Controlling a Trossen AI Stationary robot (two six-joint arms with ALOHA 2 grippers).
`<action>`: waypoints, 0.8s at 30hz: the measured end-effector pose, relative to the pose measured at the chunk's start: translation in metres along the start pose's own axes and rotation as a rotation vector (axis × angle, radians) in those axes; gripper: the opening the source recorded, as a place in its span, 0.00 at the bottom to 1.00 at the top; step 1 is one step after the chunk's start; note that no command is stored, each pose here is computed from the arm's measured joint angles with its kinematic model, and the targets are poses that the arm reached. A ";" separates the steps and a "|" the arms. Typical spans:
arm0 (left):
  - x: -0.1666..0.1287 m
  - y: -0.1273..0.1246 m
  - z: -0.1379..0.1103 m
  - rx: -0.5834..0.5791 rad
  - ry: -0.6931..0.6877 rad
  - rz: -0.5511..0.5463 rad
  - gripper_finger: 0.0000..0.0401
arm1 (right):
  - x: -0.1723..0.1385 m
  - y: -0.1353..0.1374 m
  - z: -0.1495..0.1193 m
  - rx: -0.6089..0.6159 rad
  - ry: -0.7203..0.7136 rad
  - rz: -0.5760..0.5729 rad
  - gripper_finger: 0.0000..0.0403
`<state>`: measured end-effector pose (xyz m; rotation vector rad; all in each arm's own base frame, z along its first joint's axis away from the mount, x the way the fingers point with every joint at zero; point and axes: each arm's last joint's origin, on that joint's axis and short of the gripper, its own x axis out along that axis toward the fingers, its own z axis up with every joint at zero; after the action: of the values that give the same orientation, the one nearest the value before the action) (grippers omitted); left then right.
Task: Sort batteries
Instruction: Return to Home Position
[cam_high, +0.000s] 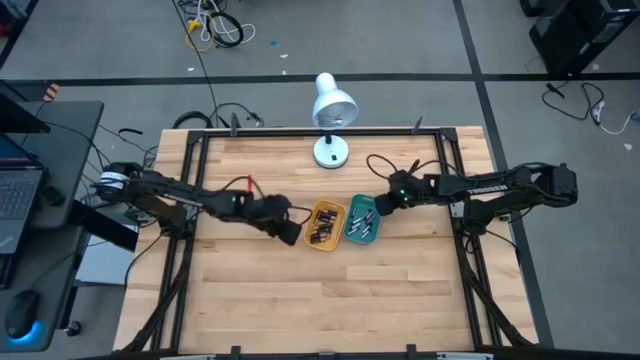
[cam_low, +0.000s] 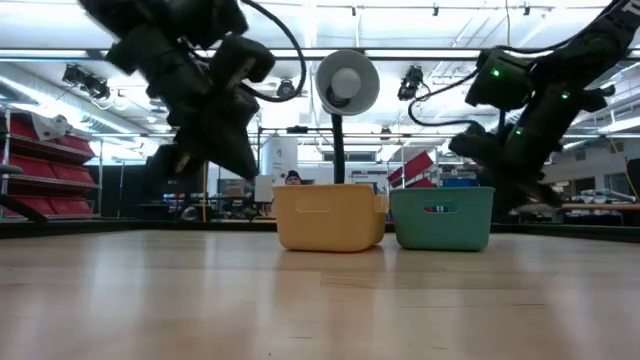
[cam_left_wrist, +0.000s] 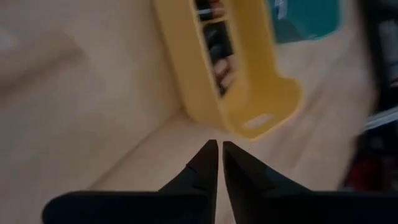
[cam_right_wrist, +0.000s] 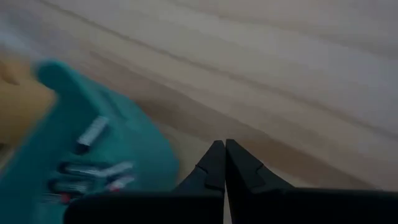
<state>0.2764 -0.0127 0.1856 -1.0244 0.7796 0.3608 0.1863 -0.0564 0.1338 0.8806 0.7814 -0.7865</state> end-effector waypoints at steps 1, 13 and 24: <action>0.003 0.002 -0.004 -0.019 -0.013 -0.037 0.09 | 0.000 0.002 0.002 -0.006 -0.010 0.025 0.00; 0.034 0.022 -0.021 -0.177 -0.044 -0.089 0.04 | 0.001 0.022 0.007 -0.020 0.013 0.302 0.00; 0.048 0.010 -0.020 -0.164 -0.066 -0.220 0.04 | -0.012 0.034 0.024 -0.011 -0.120 0.385 0.00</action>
<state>0.2957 -0.0287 0.1388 -1.2332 0.5776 0.2707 0.2152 -0.0603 0.1663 0.9292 0.4887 -0.4881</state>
